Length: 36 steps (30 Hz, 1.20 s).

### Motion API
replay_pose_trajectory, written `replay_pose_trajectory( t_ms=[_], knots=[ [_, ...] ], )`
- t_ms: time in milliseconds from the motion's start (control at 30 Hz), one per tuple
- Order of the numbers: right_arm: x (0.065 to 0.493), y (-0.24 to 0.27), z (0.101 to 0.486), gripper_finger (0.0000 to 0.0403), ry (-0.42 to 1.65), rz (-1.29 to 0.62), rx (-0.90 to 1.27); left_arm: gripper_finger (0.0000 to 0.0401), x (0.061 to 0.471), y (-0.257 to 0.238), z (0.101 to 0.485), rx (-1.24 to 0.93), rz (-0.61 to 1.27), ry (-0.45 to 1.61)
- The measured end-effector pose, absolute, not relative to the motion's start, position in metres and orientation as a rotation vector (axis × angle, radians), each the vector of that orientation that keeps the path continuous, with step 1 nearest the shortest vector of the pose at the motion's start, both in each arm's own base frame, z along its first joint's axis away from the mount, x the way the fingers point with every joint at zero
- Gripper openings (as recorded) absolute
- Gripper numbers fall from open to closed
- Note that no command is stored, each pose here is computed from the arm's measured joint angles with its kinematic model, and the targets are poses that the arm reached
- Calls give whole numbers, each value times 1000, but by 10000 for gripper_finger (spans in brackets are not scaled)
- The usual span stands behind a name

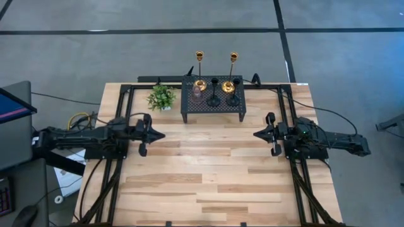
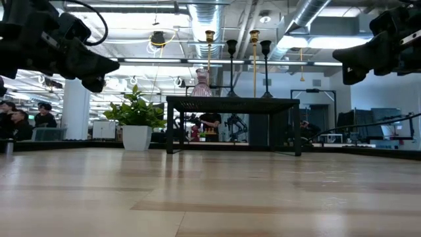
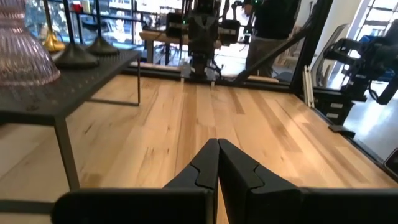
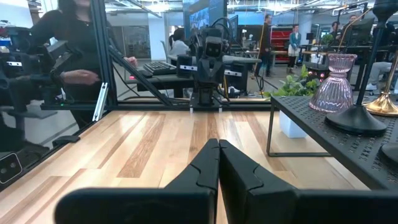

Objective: Pick & Place candle stick holders
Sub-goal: Return to Home Position

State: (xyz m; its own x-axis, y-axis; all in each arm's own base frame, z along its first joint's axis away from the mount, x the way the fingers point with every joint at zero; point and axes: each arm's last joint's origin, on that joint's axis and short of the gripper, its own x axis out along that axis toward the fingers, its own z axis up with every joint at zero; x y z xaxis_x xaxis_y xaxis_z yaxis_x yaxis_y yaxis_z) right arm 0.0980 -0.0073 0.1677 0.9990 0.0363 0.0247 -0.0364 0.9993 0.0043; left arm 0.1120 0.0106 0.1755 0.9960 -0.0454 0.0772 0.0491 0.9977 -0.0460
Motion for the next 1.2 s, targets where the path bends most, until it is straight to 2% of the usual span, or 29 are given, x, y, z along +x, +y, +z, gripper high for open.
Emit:
replay_pose_trajectory(
  t_ms=[533,1200],
  knots=[
    [98,-7,168,0,-24,36,5,12,120,12,164,-68,-44,46],
    [98,-7,167,0,-24,36,5,12,121,12,163,-69,-44,50]
  ],
)
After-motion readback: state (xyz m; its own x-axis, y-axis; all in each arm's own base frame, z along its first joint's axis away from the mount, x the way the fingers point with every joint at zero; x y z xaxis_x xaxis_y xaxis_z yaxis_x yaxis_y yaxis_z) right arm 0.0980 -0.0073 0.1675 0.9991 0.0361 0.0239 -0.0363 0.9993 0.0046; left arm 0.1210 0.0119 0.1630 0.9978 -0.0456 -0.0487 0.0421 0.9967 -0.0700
